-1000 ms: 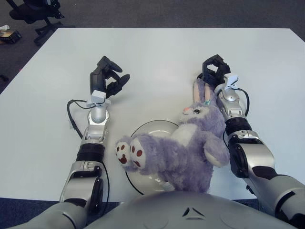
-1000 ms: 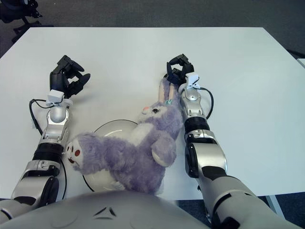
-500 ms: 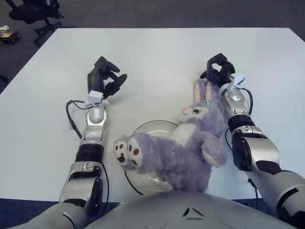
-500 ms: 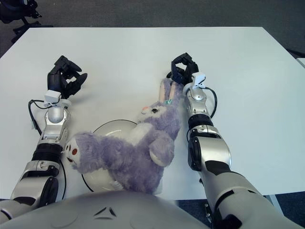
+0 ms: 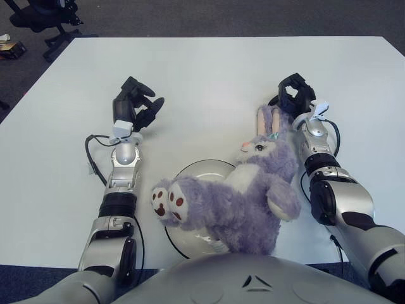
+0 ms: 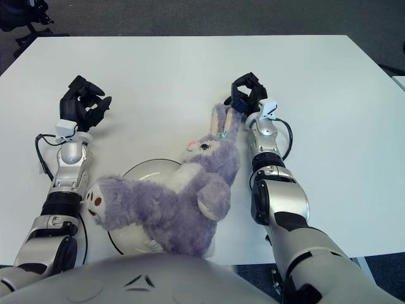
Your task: Put the doll into the plate.
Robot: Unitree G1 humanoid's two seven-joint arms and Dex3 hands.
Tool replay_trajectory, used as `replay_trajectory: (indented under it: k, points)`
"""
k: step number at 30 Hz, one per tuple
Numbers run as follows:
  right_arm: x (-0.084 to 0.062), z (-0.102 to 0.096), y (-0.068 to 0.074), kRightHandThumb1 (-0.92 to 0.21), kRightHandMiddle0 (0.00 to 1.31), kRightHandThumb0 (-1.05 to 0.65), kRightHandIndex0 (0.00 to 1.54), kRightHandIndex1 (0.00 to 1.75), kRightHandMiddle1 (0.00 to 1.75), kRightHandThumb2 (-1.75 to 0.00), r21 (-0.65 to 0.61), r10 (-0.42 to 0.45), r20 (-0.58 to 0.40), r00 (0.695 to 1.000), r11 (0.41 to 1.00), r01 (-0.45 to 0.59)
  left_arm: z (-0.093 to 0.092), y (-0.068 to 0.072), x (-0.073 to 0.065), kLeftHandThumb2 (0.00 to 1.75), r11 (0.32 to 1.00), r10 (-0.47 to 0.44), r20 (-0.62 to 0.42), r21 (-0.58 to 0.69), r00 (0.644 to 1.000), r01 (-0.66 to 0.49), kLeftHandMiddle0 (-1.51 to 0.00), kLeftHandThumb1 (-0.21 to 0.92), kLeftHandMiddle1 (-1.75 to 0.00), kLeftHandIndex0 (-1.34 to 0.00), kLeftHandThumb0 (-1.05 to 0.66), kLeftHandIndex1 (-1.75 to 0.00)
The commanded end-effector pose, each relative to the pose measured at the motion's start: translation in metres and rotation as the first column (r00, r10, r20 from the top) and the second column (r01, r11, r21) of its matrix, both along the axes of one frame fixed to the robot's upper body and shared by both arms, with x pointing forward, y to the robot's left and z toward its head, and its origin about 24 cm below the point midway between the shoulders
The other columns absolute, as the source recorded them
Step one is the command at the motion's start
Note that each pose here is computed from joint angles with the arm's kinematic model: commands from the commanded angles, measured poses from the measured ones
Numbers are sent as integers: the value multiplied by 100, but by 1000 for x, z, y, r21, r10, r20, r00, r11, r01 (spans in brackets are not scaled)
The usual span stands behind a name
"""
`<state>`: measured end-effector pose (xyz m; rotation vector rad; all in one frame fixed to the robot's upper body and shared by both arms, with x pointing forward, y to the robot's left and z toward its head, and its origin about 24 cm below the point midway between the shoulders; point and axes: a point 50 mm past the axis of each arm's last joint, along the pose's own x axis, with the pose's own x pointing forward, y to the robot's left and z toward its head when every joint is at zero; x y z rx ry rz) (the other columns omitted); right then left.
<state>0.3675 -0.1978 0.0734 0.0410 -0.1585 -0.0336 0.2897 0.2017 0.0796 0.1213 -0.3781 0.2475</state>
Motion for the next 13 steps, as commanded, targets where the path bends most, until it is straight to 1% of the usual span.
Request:
replay_trajectory:
  k: [1,13]
  points:
    - [2,7,-6,-70,34,-38,89,175,175,-81,18,-18,34,999,1000,18,-28,2,-14,10,999,26,-117,-44,993,-31,-87,92,-175,-63,-8,-175]
    - [1,10,-17,-70,34,-38,89,175,175,-82,67,-59,54,997,996,55,-28,5,-14,11,997,48,-145,-61,988,-57,-88,92,-175,-63,-9,-175]
